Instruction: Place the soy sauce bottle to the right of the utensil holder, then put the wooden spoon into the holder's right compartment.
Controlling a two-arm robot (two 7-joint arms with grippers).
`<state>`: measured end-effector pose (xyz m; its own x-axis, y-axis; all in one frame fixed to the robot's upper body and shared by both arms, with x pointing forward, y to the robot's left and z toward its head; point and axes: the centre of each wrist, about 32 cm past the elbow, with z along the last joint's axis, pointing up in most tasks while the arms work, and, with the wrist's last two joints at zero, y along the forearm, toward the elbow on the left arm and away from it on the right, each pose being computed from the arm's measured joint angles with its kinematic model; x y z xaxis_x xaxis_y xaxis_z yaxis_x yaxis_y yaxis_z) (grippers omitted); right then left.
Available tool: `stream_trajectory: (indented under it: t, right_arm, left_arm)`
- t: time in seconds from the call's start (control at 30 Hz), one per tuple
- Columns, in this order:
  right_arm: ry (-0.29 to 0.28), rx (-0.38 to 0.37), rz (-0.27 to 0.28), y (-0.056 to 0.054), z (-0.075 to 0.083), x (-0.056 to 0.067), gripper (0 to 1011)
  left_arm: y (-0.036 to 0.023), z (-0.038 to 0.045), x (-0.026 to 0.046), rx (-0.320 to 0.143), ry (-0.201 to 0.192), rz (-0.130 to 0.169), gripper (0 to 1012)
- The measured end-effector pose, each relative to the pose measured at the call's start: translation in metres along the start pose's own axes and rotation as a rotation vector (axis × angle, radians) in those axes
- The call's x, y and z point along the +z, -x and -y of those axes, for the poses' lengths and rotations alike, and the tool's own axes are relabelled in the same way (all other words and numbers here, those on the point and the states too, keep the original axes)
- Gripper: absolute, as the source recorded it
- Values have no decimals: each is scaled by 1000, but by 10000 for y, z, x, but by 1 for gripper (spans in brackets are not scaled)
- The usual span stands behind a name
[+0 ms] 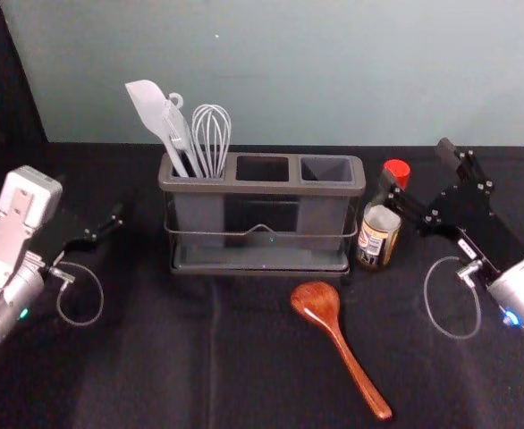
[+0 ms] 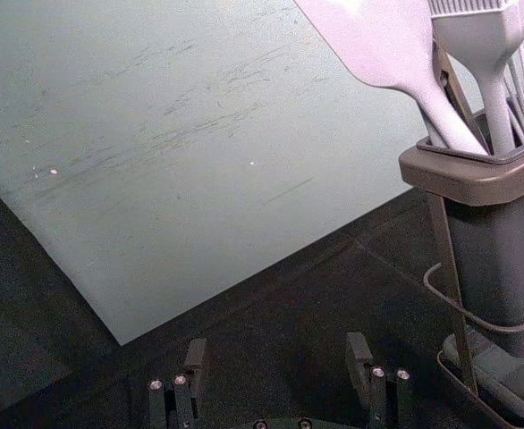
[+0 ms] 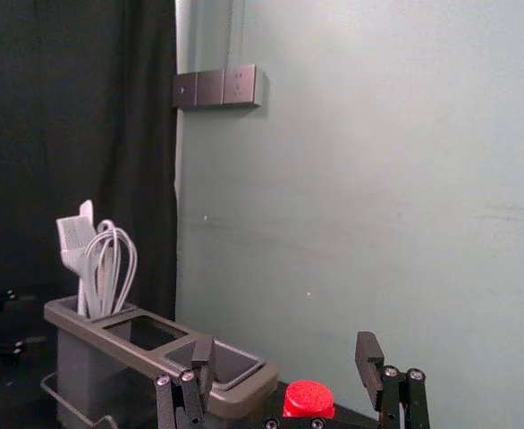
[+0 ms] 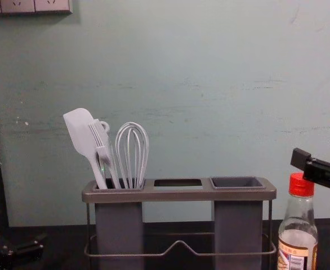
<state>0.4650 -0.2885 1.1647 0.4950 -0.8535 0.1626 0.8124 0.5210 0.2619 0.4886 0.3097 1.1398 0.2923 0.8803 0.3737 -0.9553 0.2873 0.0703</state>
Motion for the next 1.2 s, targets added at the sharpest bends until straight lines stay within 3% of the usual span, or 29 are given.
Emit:
stream_trajectory:
  t: [0.2,0.53,0.9,1.03,1.2]
  right_arm:
    - [36,7,-6,122,59,83,1002]
    - [121,45,-14,420,180,142,1002]
    - [178,100,-73,745,227,-27,1002]
    - [182,108,-74,795,223,-101,1002]
    - [180,107,-73,788,223,-96,1002]
  left_arm:
    - [0,0,0,0,0,0,1000]
    - [0,0,0,0,0,0,1000]
    - [0,0,0,0,0,0,1000]
    - [0,0,0,0,0,0,1000]
    - [0,0,0,0,0,0,1000]
